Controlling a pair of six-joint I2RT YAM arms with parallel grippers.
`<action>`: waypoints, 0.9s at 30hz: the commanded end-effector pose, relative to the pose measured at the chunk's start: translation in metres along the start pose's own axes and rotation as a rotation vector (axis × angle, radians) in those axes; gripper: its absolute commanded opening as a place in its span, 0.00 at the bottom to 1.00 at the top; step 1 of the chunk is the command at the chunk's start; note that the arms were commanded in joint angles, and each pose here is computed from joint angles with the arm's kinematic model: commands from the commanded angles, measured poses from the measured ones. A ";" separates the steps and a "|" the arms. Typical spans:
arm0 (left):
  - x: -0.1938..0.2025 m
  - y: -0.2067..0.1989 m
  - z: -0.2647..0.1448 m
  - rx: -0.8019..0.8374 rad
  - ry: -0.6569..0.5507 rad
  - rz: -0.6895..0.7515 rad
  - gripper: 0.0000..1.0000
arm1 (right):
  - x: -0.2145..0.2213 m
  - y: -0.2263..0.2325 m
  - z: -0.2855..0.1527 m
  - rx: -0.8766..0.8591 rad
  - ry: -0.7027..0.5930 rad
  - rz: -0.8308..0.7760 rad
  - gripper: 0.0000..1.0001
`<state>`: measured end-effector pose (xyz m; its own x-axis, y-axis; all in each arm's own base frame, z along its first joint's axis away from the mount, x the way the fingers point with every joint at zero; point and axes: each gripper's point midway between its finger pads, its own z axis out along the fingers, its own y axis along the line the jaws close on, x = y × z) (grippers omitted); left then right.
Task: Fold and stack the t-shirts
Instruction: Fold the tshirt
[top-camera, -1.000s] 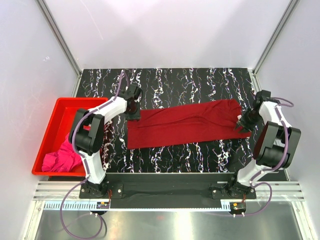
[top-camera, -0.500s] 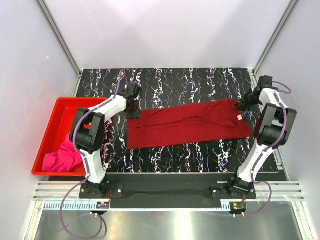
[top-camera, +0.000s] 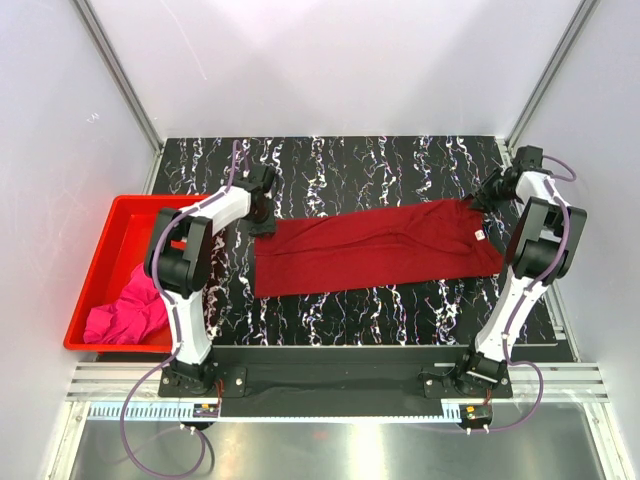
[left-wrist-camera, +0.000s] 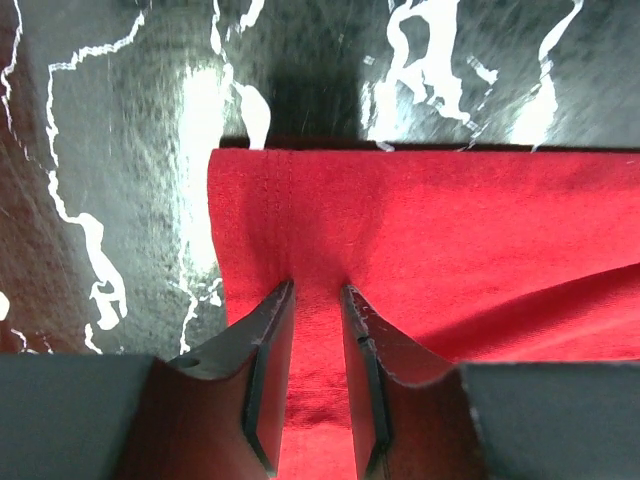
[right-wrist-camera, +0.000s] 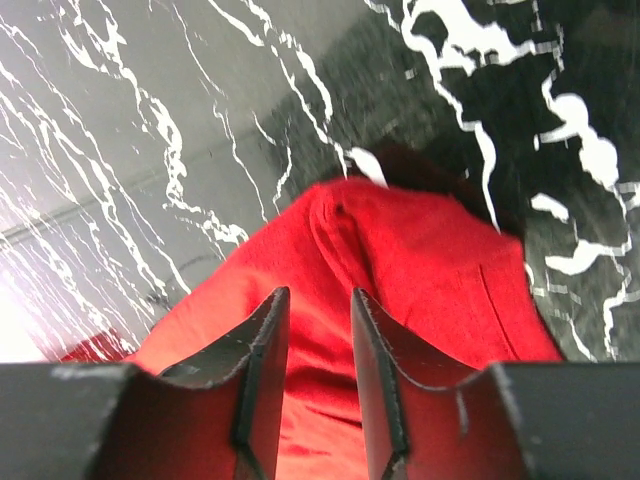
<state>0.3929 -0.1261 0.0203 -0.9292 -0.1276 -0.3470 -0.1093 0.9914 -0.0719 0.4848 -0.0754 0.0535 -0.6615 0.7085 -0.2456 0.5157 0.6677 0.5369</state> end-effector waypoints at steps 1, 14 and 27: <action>-0.015 -0.012 -0.001 0.048 -0.025 -0.029 0.30 | -0.009 0.009 0.006 -0.036 -0.006 -0.035 0.37; -0.016 -0.003 0.011 0.028 -0.001 -0.053 0.30 | -0.010 -0.002 0.031 0.000 0.010 -0.027 0.37; -0.013 0.008 0.028 0.000 0.061 -0.115 0.24 | -0.047 -0.023 0.004 0.216 -0.108 -0.091 0.00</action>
<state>0.4193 -0.1213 0.0192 -0.9190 -0.2212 -0.3265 -0.1904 0.9739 -0.1238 0.5042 -0.1012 0.0218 -0.6760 0.6835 -0.2754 0.5577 0.7188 0.4151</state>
